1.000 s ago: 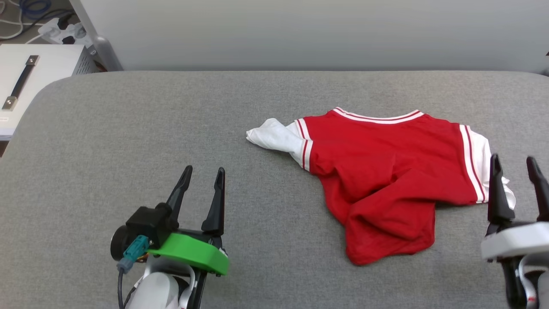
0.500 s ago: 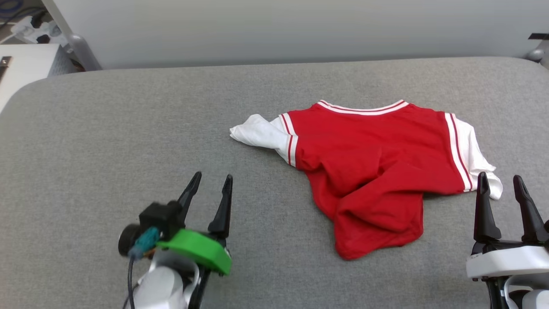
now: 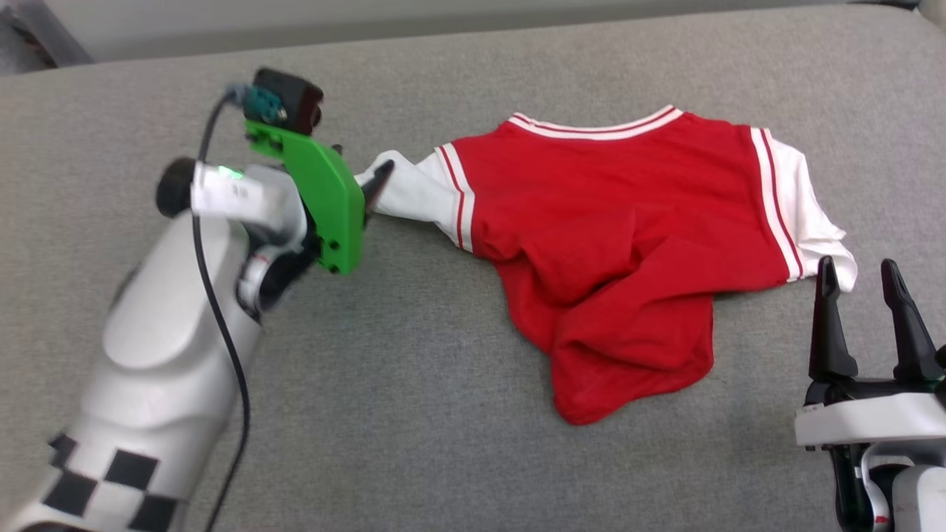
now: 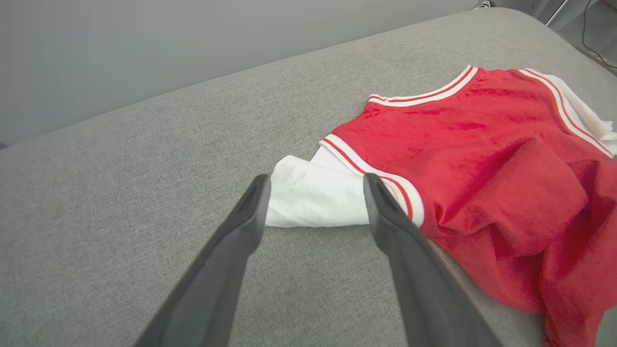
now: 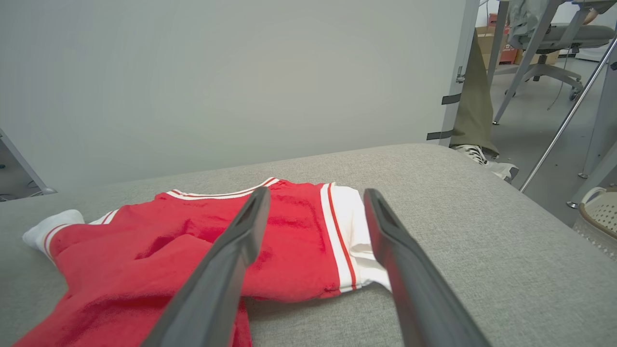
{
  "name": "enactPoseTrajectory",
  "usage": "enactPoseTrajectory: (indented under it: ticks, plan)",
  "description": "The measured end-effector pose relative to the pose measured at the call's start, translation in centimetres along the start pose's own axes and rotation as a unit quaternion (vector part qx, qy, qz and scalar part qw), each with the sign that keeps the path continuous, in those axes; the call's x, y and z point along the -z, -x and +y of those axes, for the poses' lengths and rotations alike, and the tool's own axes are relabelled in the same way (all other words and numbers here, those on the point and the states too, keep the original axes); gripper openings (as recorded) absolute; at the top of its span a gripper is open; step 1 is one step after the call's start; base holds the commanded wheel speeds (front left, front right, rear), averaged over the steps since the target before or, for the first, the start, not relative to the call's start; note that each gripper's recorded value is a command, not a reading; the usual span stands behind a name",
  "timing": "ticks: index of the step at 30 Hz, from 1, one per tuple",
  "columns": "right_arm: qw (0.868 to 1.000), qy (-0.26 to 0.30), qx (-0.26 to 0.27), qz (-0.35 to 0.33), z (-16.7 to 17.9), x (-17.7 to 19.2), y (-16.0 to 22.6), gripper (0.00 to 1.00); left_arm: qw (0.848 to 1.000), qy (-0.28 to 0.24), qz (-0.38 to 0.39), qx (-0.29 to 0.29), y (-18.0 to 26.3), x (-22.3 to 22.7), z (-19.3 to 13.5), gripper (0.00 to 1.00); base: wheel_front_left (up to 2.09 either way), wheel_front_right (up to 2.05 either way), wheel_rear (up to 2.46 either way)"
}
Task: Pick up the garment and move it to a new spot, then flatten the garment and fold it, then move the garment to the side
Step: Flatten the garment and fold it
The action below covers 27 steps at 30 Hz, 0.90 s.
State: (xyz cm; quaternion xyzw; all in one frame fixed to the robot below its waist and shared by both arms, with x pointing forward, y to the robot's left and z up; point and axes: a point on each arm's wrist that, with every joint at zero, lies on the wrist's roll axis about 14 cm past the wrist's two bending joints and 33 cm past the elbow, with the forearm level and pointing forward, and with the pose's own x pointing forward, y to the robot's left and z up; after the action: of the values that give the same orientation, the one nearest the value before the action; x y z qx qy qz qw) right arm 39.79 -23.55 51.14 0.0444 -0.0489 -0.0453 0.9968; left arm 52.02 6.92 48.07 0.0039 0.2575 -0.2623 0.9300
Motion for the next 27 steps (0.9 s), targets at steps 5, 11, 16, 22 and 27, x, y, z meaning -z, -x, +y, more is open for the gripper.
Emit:
enactPoseTrajectory:
  ticks: [5,11,16,22,27]
  plan:
    - [1.000,0.004,0.004,0.013,-0.2,1.2,-0.5,1.00,0.995,-0.009,0.096,-0.019,-2.3,1.4,2.8,1.00,0.00,0.00,0.00]
    - [0.999,0.015,0.026,0.037,-1.6,3.0,-0.3,1.00,0.983,-0.003,0.182,-0.014,-5.7,6.3,3.2,1.00,0.00,0.00,0.00]
    - [0.998,0.019,0.036,0.048,-2.3,3.8,0.0,1.00,0.981,-0.022,0.190,-0.021,-7.0,7.6,3.6,1.00,0.00,0.00,0.00]
    - [0.998,0.020,0.039,0.051,-2.5,4.1,0.0,1.00,0.975,-0.042,0.217,-0.025,-7.2,8.8,3.9,0.50,0.00,0.00,0.00]
    - [0.998,0.017,0.038,0.046,-2.4,3.7,-0.1,1.00,0.974,-0.039,0.221,-0.026,-6.5,9.1,3.8,0.00,0.00,0.00,0.00]
